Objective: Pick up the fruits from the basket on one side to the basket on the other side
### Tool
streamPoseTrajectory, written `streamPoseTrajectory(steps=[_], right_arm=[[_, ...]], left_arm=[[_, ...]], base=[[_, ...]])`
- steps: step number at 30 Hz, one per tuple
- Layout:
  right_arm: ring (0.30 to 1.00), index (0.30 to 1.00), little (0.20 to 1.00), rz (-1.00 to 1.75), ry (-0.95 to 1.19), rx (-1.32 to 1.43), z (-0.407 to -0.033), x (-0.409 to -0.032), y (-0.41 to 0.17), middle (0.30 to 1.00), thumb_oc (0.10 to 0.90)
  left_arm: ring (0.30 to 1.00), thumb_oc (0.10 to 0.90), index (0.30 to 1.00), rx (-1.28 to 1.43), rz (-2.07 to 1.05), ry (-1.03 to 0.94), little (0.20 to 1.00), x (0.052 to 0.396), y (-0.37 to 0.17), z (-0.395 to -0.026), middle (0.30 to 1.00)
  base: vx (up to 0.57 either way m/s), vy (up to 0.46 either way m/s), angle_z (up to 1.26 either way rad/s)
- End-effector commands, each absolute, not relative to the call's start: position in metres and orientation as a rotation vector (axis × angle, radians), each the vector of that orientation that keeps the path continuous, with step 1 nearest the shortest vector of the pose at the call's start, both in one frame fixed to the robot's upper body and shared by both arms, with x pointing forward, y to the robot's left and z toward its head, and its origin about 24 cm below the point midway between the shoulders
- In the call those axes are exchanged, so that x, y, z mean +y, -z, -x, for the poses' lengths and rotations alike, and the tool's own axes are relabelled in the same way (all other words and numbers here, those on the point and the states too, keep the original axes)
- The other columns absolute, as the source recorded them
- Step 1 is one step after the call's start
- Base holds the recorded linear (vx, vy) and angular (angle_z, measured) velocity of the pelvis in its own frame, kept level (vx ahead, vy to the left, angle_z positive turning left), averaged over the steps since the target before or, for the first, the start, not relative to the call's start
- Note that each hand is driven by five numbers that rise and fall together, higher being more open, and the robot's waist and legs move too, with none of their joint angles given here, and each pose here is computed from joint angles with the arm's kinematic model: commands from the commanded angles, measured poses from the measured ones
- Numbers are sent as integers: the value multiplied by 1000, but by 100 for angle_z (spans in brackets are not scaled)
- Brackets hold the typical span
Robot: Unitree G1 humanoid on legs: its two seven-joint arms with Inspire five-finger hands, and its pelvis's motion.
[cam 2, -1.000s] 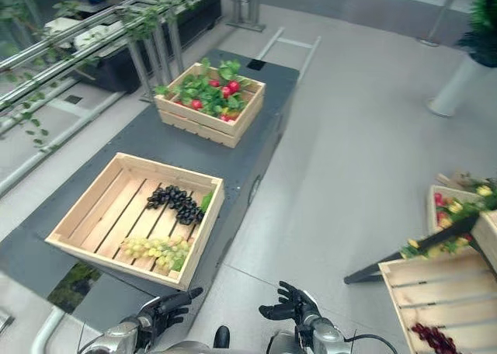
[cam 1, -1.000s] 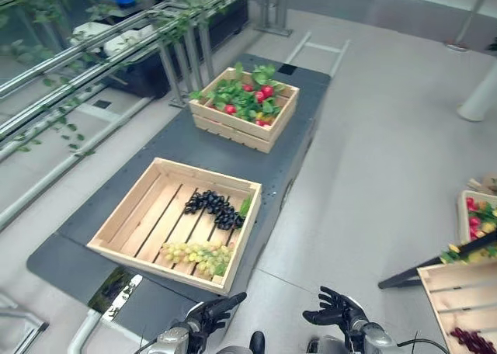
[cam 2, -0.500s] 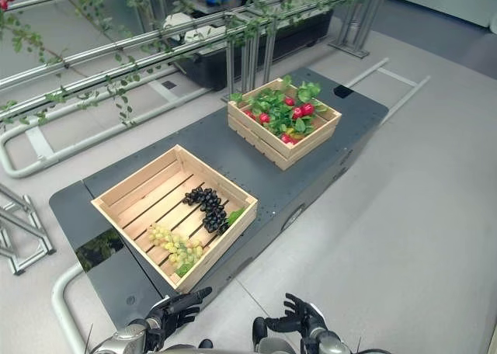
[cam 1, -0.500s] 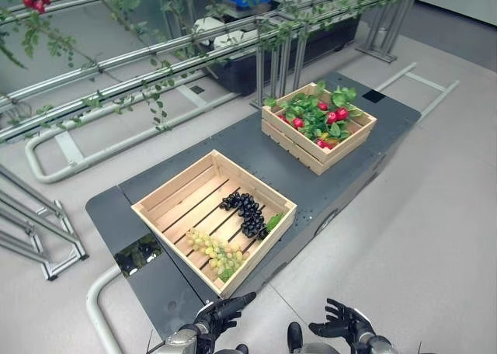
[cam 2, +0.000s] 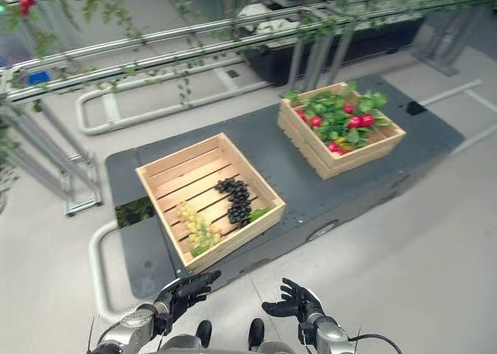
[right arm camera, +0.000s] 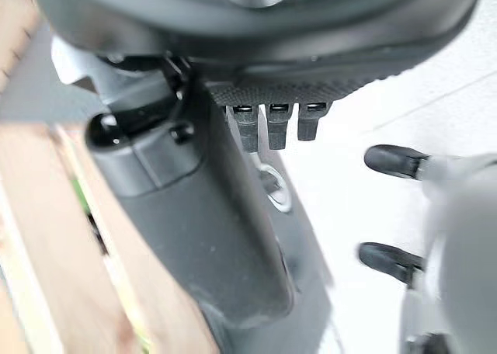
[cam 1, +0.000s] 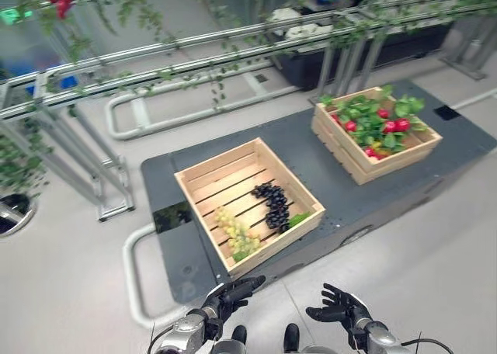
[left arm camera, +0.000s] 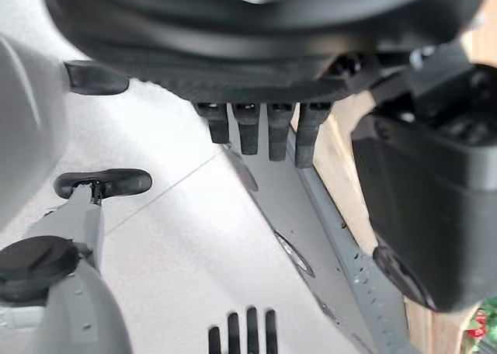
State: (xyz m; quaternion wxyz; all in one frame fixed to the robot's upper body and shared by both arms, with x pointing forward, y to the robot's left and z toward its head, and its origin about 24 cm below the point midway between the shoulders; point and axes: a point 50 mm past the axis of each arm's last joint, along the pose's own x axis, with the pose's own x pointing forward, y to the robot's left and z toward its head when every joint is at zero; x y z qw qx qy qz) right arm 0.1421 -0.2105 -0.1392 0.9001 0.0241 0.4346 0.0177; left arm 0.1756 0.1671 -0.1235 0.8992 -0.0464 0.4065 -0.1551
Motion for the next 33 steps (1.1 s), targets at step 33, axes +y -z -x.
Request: streamPoseTrajectory(steps=[33], right_arm=[[900,900,900,-53,3,815,-155,-222,128,900,800]], left_arm=[[900,800,900,229,-734,675,900,174,-4,-271,900]], base=[[58,56,16]])
